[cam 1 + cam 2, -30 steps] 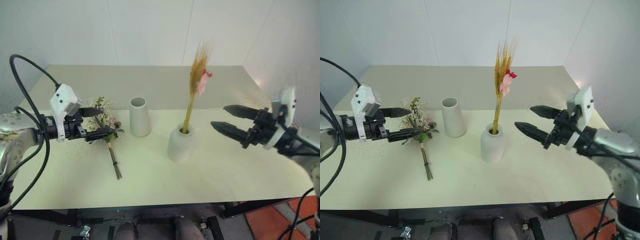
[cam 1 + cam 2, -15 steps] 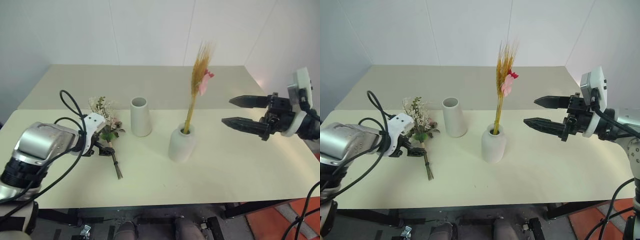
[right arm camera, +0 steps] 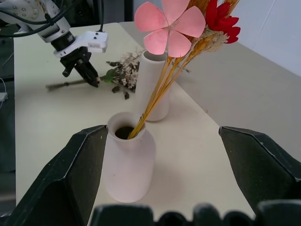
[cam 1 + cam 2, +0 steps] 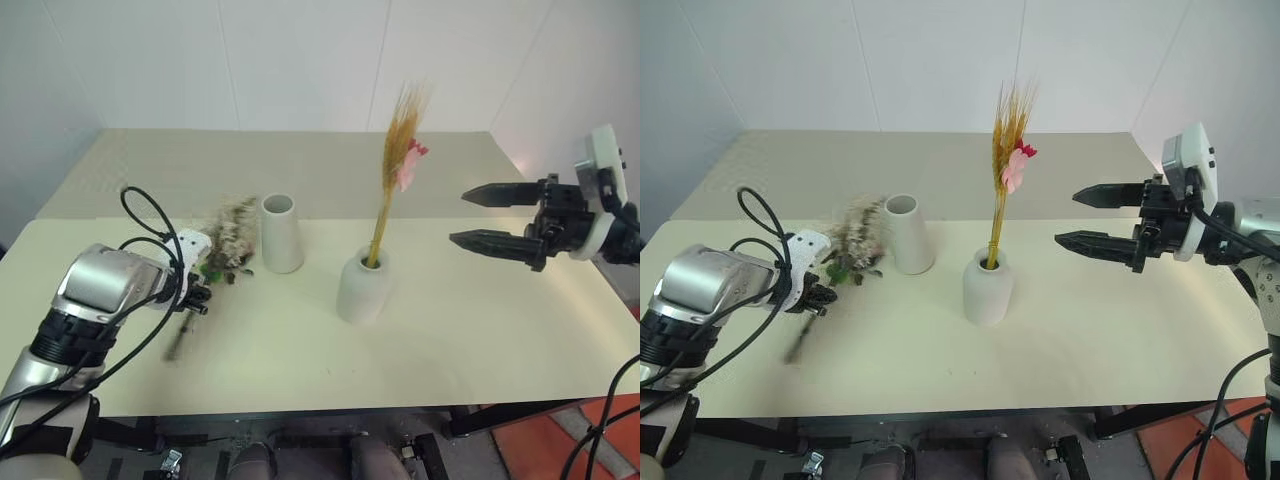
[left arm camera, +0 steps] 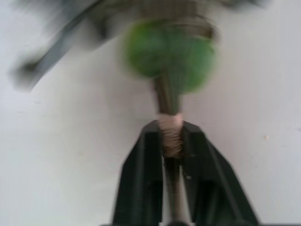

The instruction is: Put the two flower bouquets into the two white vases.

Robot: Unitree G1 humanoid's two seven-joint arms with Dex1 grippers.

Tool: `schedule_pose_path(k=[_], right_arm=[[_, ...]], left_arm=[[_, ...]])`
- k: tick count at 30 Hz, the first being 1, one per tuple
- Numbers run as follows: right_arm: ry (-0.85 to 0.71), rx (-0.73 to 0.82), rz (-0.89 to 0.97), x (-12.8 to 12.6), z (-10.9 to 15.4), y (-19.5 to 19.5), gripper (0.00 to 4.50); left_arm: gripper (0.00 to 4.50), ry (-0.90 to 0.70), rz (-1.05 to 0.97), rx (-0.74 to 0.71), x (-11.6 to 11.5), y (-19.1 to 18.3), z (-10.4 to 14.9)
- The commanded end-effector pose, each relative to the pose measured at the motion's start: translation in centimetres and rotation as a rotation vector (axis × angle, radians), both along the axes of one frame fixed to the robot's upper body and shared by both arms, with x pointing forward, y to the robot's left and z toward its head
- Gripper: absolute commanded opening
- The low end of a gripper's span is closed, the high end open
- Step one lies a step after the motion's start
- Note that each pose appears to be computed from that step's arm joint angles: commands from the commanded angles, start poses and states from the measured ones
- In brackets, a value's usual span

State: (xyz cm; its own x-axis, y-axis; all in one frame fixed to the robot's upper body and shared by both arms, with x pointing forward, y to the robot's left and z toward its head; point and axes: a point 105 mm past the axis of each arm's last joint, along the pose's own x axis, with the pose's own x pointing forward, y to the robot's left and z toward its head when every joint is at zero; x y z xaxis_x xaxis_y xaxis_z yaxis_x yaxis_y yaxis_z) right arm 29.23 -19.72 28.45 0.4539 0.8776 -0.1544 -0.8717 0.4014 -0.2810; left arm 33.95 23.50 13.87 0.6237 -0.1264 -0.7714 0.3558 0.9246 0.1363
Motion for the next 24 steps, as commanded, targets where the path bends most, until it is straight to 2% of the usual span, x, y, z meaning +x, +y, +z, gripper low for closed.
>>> schedule_pose_path(k=[1,8,12,16,24], right_arm=[[-0.088,-0.006,-0.004,-0.8,1.9,-0.1,4.5],[-0.122,-0.022,0.009,-2.2,1.9,2.3,4.5],[-0.083,0.014,-0.055,-2.0,2.3,2.7,4.5],[-0.072,0.047,-0.089,-1.4,3.7,1.6,4.5],[-0.048,0.005,-0.093,-0.1,2.3,0.6,4.5]], left_arm=[[0.08,-0.078,0.038,0.001,0.5,0.8,1.3],[0.08,-0.358,0.121,0.018,2.7,2.6,5.4],[0.08,-0.602,0.107,-0.021,3.7,2.7,9.6],[0.08,-0.794,-0.025,-0.124,3.8,0.7,13.7],[0.08,-1.001,-0.229,-0.405,3.0,-3.7,19.9]])
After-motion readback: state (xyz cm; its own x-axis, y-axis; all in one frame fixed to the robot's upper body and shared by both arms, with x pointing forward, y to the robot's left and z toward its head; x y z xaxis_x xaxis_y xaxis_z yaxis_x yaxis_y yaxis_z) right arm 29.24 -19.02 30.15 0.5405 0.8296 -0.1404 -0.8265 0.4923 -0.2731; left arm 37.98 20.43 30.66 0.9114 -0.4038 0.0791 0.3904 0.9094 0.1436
